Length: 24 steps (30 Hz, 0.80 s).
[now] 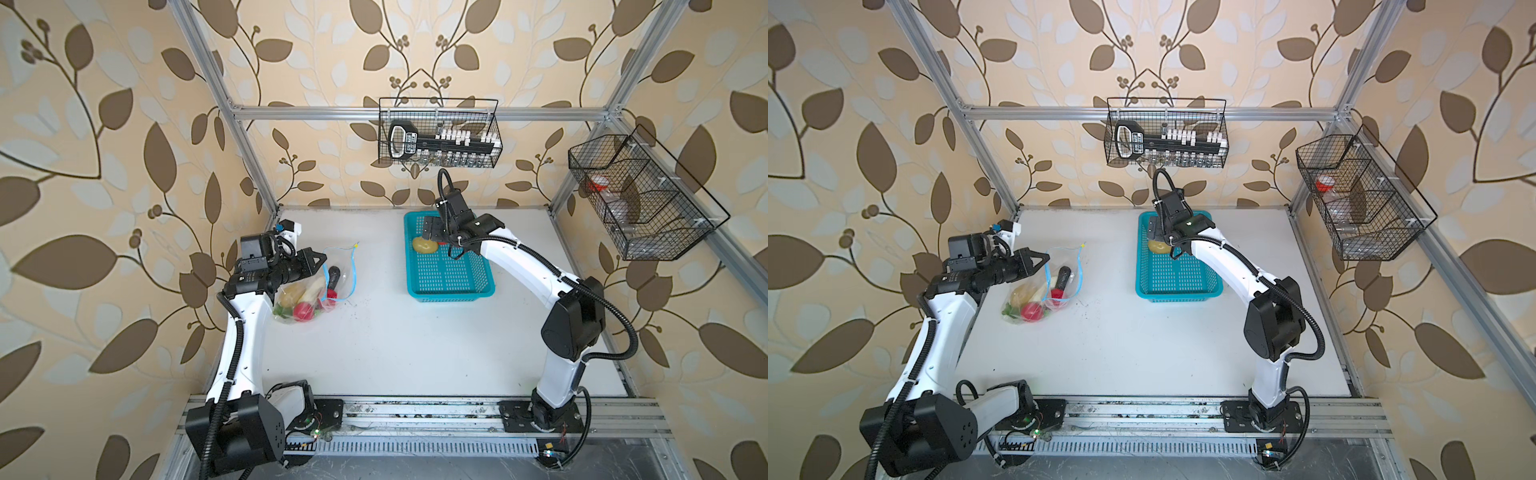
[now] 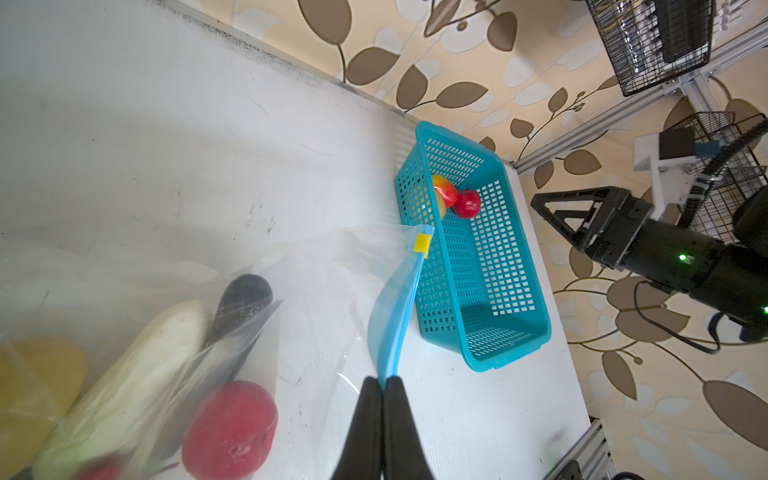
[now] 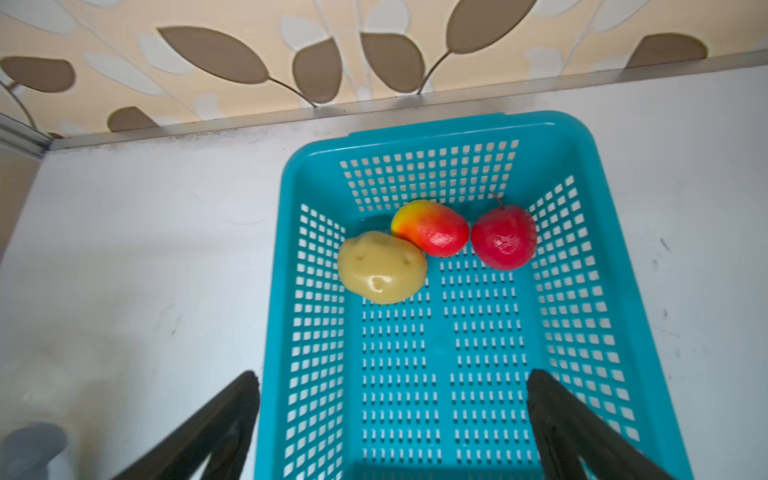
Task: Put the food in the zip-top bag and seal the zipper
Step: 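Raise the right gripper out of the bag and move over the basket, then lower the open right gripper onto the red apple in the basket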
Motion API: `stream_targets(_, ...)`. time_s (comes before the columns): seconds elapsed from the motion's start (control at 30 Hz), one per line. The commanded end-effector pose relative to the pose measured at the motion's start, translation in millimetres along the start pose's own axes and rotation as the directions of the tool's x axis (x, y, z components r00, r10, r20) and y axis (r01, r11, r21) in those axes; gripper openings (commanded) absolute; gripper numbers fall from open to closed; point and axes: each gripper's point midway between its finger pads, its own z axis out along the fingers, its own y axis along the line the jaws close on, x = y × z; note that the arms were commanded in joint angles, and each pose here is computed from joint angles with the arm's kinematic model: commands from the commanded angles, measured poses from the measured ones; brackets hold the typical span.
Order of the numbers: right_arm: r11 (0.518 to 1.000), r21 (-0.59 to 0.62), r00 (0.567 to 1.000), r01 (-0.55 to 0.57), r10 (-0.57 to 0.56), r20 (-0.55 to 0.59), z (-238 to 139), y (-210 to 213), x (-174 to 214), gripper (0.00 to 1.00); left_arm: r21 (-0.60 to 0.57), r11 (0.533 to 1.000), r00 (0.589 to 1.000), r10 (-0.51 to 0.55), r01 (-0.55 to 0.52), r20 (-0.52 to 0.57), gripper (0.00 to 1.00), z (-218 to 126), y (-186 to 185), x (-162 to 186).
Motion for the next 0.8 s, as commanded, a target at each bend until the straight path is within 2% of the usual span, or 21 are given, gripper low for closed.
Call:
stream_targets(0.0,0.994,0.096,0.997,0.048,-0.042,-0.057,18,-25,10,1.00,0.019,0.999,0.999,0.033,-0.034,0.024,0.00,-4,-3,-4)
stream_targets(0.43,0.979,0.187,0.989,0.083,-0.058,-0.133,66,-53,14,1.00,0.018,0.999,0.999,0.029,-0.030,0.028,0.00,-5,-1,-4)
stream_targets(0.77,0.944,0.273,0.975,0.184,-0.140,-0.171,90,-62,15,1.00,0.016,1.000,1.000,0.012,-0.013,0.027,0.00,-4,4,-4)
